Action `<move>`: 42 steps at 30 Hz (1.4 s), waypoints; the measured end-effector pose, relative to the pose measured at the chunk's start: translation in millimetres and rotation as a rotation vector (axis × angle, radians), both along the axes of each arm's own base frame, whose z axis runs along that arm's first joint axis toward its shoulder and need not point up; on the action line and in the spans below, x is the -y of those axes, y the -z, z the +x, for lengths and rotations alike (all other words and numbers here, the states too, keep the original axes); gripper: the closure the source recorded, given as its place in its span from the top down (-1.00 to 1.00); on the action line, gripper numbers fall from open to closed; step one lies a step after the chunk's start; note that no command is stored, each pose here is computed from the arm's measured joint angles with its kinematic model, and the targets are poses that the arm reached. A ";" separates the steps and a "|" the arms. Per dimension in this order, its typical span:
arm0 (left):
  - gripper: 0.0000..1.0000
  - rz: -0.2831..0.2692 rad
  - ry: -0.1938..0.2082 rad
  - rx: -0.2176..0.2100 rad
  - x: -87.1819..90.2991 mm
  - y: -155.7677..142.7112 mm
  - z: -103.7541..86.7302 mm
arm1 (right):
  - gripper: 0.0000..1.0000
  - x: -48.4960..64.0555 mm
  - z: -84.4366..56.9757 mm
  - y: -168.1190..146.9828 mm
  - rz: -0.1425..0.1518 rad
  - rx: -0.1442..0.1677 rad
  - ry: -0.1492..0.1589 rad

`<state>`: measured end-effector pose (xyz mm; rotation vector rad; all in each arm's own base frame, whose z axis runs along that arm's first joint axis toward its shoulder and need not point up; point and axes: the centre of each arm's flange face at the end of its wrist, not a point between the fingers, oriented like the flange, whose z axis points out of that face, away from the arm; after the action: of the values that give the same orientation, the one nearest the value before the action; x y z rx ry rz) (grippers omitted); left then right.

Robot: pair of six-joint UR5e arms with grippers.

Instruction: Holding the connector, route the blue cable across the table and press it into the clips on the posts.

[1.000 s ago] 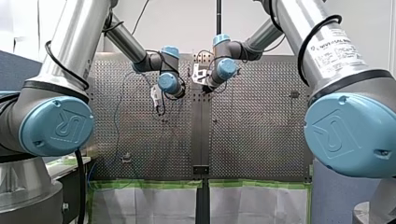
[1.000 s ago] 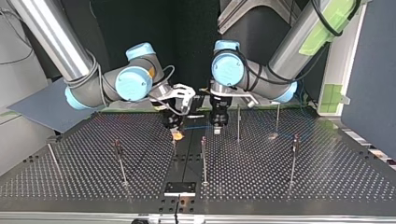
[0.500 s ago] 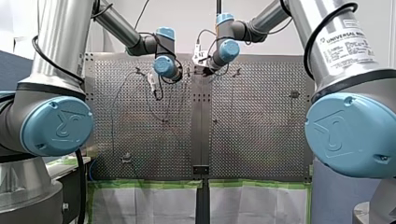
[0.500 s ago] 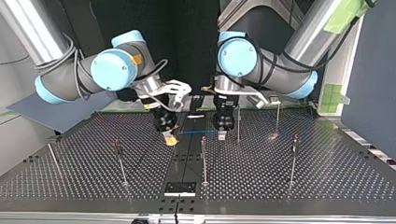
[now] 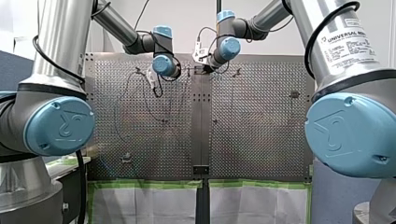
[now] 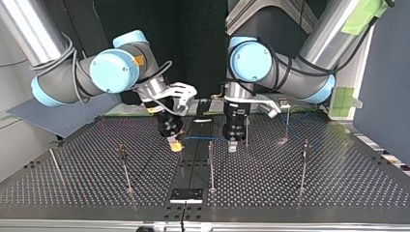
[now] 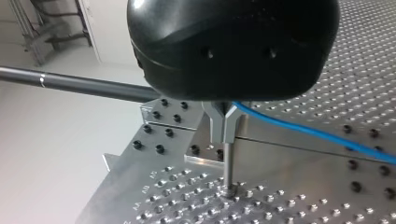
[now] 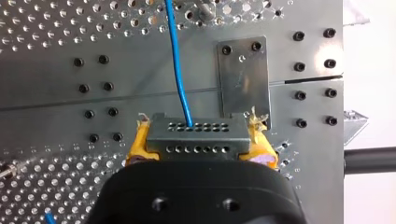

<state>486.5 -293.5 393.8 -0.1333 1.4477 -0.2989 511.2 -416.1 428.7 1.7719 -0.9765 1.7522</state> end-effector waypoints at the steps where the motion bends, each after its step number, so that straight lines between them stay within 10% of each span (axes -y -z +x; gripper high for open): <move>1: -1.00 0.000 0.000 0.002 -0.7 -0.1 2.5 | -1.00 0.2 0.5 0.3 0.000 0.001 -0.006; 30: -1.00 0.033 -0.007 -0.024 -2.5 22.8 88.4 | -1.00 55.7 -19.9 2.6 -0.002 0.028 0.023; 42: -0.95 0.034 -0.024 -0.029 -10.4 24.1 96.5 | -1.00 80.5 -28.8 18.1 0.013 0.020 0.045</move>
<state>583.1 -283.1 369.7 -0.1279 1.4785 -0.2529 482.4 -496.6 410.6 1.7300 -1.0299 1.7423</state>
